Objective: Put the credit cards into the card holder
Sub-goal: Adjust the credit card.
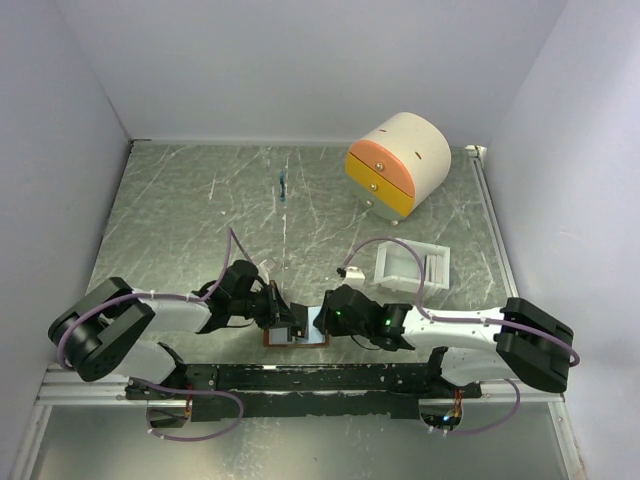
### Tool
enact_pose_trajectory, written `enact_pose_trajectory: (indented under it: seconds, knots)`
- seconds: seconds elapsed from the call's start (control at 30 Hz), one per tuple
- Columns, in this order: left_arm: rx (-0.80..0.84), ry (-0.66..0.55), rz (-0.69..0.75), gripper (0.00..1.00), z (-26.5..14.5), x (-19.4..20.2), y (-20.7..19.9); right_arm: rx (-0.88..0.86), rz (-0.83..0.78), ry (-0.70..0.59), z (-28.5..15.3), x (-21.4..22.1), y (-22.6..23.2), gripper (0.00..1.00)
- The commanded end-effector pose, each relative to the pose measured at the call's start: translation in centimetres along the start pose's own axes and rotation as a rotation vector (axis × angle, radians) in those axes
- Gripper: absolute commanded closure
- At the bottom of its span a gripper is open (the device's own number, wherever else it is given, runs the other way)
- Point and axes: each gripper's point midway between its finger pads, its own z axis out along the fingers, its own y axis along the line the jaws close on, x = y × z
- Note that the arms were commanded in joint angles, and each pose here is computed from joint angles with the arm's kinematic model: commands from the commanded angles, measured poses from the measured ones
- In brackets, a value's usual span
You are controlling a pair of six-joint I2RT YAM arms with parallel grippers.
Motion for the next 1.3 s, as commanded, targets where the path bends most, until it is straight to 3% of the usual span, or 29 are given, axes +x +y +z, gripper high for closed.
enact_pose_trajectory:
  seconds: [0.0, 0.5, 0.67, 0.83, 1.1, 1.27]
  knots:
    - [0.001, -0.023, 0.024, 0.93, -0.1, -0.4, -0.4, 0.001, 0.08, -0.009, 0.4, 0.1, -0.2, 0.71]
    - [0.0, -0.031, 0.025, 0.93, -0.2, -0.4, -0.1, -0.125, 0.141, -0.028, 0.5, 0.1, 1.5, 0.76]
    - [-0.004, -0.029, 0.023, 0.93, -0.1, -0.3, 0.1, -0.084, 0.162, -0.02, 0.8, 0.6, 0.5, 0.79]
    - [-0.013, -0.038, 0.037, 0.93, -0.5, -0.5, -0.2, -0.057, 0.168, -0.049, 0.5, 0.2, -0.2, 0.97]
    - [-0.135, -0.162, 0.124, 0.93, -3.3, -3.3, -2.0, 0.053, 0.099, -0.104, -0.8, -1.4, -1.9, 1.0]
    - [-0.238, -0.219, 0.14, 0.93, -4.9, -4.3, -1.2, 0.031, 0.042, -0.101, -1.4, -2.6, -0.2, 1.0]
